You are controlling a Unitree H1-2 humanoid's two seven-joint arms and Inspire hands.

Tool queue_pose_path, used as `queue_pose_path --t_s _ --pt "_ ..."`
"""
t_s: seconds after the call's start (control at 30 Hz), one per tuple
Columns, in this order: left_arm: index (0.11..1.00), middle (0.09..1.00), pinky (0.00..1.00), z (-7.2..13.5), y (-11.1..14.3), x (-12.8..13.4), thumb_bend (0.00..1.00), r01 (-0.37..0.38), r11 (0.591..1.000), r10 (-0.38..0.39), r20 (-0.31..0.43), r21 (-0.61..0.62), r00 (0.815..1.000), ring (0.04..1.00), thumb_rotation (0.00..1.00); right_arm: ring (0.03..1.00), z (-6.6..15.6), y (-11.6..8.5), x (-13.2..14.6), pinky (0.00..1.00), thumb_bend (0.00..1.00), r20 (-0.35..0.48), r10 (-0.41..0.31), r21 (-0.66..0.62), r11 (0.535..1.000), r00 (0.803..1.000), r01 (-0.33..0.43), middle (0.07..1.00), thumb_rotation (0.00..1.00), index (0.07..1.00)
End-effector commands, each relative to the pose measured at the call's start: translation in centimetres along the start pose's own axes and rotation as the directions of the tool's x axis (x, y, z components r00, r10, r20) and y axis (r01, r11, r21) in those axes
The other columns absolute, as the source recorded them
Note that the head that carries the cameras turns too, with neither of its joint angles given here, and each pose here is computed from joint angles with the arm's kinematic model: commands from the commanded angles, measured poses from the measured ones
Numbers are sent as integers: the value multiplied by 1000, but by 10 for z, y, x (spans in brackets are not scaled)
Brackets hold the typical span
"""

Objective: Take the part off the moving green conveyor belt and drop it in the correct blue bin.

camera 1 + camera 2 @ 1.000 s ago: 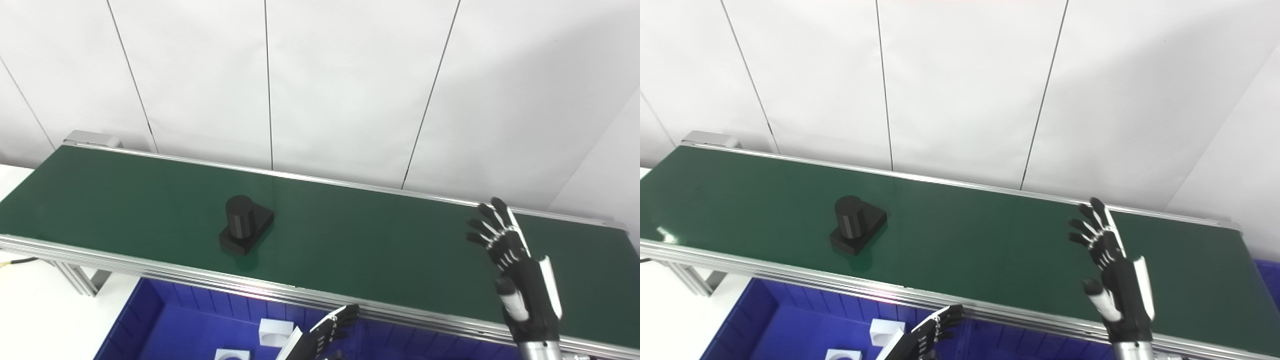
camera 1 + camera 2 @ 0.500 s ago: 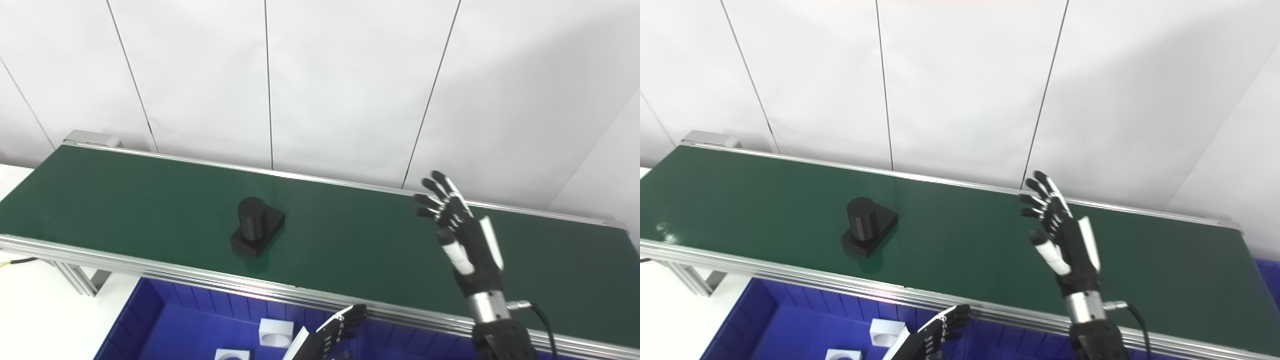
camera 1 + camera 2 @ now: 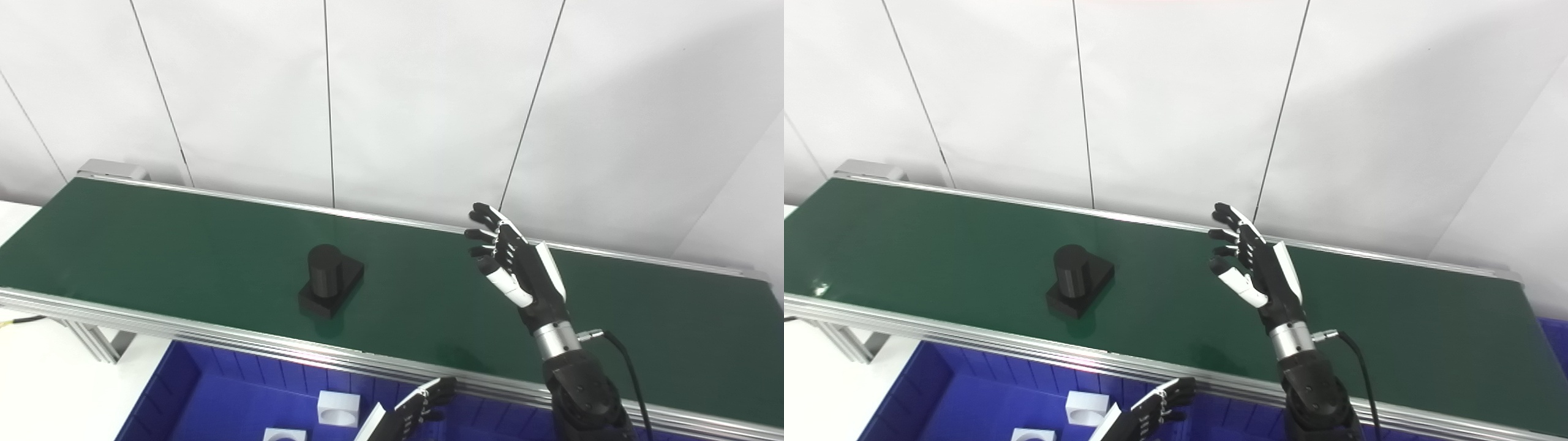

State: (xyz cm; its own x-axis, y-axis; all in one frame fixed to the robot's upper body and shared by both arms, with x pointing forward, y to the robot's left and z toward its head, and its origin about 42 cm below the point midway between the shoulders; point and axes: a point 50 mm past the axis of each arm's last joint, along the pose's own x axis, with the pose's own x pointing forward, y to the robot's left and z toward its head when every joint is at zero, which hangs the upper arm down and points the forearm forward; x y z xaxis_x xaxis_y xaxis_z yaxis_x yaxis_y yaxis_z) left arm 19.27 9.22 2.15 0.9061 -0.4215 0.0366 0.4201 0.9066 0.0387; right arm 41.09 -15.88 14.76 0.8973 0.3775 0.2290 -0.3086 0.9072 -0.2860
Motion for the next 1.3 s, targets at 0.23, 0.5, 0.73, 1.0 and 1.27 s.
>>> queue_pose_path --t_s 0.23,0.5,0.73,1.0,1.27 --pt "870 862 784 20 -21 14 859 -9 1000 7 112 14 994 855 870 816 15 5 31 747 835 82 41 -47 998 996 -37 855 728 853" --pt "866 861 764 24 -29 12 864 4 999 -8 130 33 991 840 867 837 11 16 44 733 848 31 104 -51 993 994 -102 895 643 873" --pt "878 877 782 26 -33 11 844 20 998 -28 143 56 989 855 881 819 16 31 62 702 879 -3 181 -128 975 983 -180 882 578 897" --pt "880 870 780 28 -40 11 826 31 998 -38 151 51 988 853 871 840 26 48 79 787 934 -74 247 -240 936 966 -258 897 628 902" --pt "877 864 762 30 -50 8 839 35 998 -42 154 48 987 843 859 807 25 65 91 677 938 -142 265 -395 868 954 -301 876 604 890"
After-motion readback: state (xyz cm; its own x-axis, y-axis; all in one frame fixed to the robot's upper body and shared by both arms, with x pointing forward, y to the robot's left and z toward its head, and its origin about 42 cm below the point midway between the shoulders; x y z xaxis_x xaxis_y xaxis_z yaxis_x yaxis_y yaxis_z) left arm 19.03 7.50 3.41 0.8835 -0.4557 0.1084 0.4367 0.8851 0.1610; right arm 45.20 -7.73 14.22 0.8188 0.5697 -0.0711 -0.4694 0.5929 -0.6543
